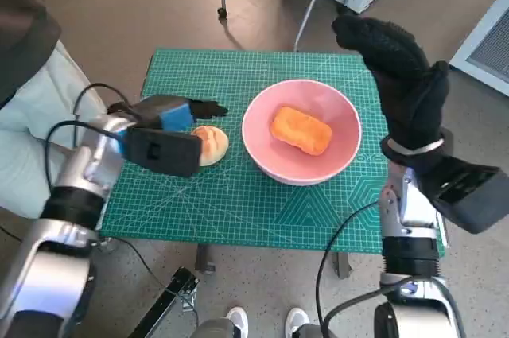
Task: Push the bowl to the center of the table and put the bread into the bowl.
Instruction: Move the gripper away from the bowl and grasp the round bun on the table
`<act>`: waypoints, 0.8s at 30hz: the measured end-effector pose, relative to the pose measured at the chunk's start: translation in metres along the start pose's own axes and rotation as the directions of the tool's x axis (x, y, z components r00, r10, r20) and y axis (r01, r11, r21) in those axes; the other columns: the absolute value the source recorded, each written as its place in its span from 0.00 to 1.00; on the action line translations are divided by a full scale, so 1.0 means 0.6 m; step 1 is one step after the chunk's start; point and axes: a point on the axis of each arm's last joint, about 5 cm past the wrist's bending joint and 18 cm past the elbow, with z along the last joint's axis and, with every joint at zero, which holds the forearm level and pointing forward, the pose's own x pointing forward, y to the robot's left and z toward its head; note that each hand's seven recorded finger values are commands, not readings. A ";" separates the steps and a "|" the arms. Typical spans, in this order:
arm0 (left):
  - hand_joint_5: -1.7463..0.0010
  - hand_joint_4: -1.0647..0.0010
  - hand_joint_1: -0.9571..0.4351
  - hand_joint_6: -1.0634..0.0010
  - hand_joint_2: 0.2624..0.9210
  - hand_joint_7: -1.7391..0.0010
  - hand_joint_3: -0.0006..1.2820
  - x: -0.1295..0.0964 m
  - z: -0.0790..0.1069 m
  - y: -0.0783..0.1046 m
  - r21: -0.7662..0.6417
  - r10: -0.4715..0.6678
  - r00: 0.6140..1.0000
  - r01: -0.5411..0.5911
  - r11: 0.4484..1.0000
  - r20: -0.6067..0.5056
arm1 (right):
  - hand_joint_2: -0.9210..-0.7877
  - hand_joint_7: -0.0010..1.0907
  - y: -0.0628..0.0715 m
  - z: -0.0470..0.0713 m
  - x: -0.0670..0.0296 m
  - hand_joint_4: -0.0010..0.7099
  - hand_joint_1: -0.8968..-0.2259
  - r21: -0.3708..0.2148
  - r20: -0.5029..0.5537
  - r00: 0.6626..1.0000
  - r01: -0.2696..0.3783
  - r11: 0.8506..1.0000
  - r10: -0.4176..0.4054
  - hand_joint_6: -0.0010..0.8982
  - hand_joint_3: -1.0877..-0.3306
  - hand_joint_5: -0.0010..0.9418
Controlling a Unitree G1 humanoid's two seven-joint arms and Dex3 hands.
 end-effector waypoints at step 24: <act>0.29 0.48 0.68 0.53 1.00 0.32 0.14 0.046 0.017 -0.041 0.049 -0.075 0.992 0.081 0.996 -0.103 | 0.00 0.67 -0.005 0.006 0.002 0.31 0.30 -0.006 0.013 1.000 -0.014 1.000 0.014 0.00 0.49 0.06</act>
